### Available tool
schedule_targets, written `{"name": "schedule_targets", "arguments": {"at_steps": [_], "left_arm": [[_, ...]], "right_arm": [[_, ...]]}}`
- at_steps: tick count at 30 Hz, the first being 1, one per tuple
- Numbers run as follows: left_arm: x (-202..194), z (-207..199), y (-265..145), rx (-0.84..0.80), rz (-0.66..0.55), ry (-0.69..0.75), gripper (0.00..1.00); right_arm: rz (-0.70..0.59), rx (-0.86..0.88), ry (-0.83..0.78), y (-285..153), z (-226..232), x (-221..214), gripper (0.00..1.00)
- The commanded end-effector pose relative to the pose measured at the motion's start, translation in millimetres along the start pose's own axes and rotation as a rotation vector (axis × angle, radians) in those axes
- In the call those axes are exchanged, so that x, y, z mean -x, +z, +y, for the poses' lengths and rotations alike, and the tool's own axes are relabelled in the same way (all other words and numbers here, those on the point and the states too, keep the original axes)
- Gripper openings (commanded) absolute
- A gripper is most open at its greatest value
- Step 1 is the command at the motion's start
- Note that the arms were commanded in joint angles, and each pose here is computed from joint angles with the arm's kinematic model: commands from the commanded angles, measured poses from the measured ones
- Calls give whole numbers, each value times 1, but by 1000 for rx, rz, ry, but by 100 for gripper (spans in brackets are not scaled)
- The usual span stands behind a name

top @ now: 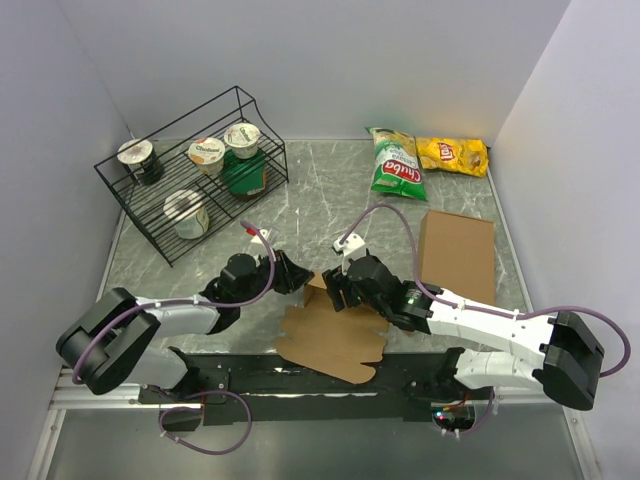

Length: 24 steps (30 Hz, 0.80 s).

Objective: Fold the paper box
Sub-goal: Fold the paper box at the center of the board.

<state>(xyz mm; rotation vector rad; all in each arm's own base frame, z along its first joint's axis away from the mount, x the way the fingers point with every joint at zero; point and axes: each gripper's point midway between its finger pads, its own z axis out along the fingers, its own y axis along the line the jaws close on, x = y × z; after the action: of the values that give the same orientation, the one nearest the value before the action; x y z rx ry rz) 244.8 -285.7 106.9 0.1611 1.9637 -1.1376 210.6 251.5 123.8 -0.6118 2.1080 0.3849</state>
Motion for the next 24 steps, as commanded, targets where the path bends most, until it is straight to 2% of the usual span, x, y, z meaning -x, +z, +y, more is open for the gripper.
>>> {"name": "schedule_targets", "arguments": {"at_steps": [1, 9, 14, 15, 16, 18, 22, 24], "left_arm": [[-89, 82, -38, 334, 279, 18, 20], [-113, 78, -41, 343, 328, 91, 19], [-105, 77, -42, 371, 299, 86, 21], [-103, 74, -41, 369, 297, 83, 23], [-96, 68, -40, 356, 278, 74, 30], [-88, 61, -39, 349, 262, 68, 35], [-62, 42, -38, 315, 197, 62, 52], [-51, 35, -38, 305, 173, 58, 57]], "right_arm": [[-41, -13, 12, 0, -2, 10, 75], [-19, -7, -17, 4, -2, 0, 68], [-12, -22, -19, 6, -6, -6, 64], [-6, -21, -22, 7, -5, -8, 63], [5, -25, -22, 8, -6, -12, 62], [14, -26, -20, 9, -6, -15, 60], [21, -32, -13, 11, -6, -18, 58], [23, -32, -12, 12, -6, -20, 58]]}}
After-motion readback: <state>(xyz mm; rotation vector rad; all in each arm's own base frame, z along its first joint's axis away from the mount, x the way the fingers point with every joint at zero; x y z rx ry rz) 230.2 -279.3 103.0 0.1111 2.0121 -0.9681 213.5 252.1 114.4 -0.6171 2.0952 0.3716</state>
